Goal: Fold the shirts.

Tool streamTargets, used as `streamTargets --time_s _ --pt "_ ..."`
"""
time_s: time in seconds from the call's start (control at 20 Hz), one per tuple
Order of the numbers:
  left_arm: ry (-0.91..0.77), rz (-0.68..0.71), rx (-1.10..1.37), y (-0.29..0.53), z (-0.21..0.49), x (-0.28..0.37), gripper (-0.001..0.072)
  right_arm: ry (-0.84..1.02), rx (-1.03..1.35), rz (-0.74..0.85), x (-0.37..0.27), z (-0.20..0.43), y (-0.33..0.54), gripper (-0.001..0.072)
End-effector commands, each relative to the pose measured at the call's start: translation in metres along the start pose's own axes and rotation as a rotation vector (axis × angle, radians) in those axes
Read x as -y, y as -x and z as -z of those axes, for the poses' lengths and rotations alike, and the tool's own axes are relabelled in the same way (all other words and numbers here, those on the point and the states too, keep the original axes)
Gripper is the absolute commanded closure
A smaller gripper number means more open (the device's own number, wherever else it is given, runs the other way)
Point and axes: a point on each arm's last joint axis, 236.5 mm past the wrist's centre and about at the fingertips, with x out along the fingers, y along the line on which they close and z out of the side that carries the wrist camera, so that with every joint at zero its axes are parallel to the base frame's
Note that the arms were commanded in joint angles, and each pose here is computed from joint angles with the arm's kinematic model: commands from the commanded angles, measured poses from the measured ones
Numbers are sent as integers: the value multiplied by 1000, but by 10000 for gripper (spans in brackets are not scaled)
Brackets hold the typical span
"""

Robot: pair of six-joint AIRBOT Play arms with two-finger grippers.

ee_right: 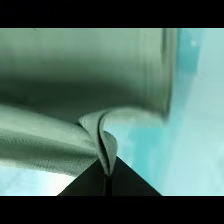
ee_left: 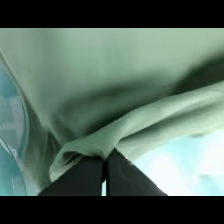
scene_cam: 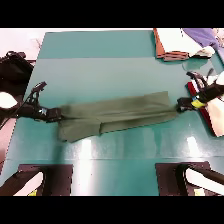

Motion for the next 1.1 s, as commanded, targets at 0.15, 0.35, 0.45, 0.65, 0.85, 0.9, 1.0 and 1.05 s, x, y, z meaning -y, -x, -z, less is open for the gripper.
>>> streamTargets --time_s 0.15,0.35,0.45,0.65,0.85,0.9,1.0,1.05 --pt "52 -23 110 -14 -62 -12 111 -49 112 -216 -23 -97 -7 437" --pt "69 25 129 -1 -74 6 426 -86 99 -304 12 -92 10 259" --pt "90 79 130 0 -75 18 682 -159 72 -325 40 -74 -1 244" --pt "51 128 109 -9 -68 48 682 -287 32 -433 67 -46 -42 179" --pt "-8 167 59 -50 -52 103 683 -307 -41 -580 42 -40 -80 182" --pt "-28 172 36 -62 -47 115 683 -291 -57 -598 31 -42 -86 182" --pt "-71 181 -5 -84 -43 136 683 -263 -54 -626 8 -53 -94 193" --pt "-91 186 -21 -94 -43 147 683 -235 -51 -627 -3 -58 -97 233"
